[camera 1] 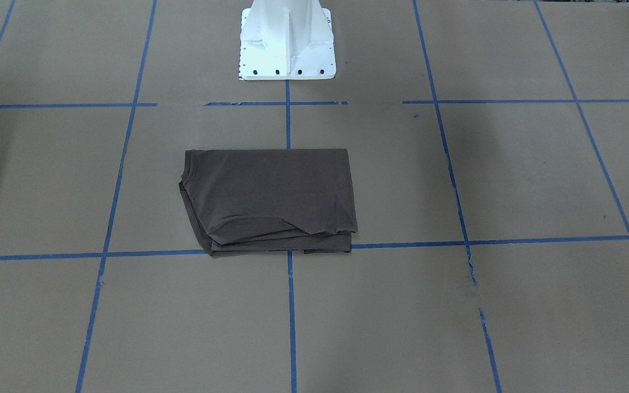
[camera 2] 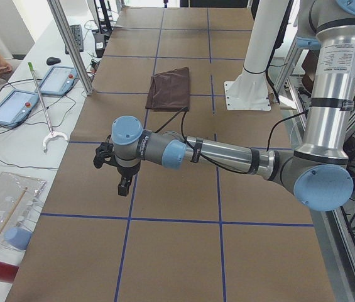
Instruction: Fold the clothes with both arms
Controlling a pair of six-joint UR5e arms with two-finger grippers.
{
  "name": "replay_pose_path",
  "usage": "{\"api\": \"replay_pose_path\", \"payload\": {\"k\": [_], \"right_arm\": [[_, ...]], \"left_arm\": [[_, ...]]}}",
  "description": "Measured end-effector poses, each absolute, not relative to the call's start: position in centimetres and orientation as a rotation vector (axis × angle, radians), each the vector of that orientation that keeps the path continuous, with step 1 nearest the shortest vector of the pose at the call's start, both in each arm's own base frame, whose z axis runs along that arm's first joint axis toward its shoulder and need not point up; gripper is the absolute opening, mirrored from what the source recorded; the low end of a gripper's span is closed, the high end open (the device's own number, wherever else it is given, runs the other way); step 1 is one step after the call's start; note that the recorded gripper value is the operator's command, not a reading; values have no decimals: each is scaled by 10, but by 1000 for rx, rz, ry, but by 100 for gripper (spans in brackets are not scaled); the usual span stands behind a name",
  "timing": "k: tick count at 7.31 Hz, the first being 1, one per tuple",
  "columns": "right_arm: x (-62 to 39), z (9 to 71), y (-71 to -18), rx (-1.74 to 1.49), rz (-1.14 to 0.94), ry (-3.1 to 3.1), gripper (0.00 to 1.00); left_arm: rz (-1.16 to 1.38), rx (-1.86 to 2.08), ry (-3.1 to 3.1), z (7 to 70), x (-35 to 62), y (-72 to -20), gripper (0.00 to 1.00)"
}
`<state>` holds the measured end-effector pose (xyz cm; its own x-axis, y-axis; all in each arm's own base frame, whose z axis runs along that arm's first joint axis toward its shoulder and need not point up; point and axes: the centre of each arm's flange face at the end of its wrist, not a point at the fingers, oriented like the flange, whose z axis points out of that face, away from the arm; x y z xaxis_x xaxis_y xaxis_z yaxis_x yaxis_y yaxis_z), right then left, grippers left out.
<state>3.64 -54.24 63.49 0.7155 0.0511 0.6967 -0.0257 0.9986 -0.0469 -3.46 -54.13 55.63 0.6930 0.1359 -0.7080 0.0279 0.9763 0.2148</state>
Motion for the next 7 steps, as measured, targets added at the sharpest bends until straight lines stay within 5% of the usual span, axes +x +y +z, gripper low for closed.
{"api": "replay_pose_path", "payload": {"k": [7], "right_arm": [[25,634,-538,-45,32,-822,100]], "left_arm": [[38,157,803,584,-31,-531,100]]}}
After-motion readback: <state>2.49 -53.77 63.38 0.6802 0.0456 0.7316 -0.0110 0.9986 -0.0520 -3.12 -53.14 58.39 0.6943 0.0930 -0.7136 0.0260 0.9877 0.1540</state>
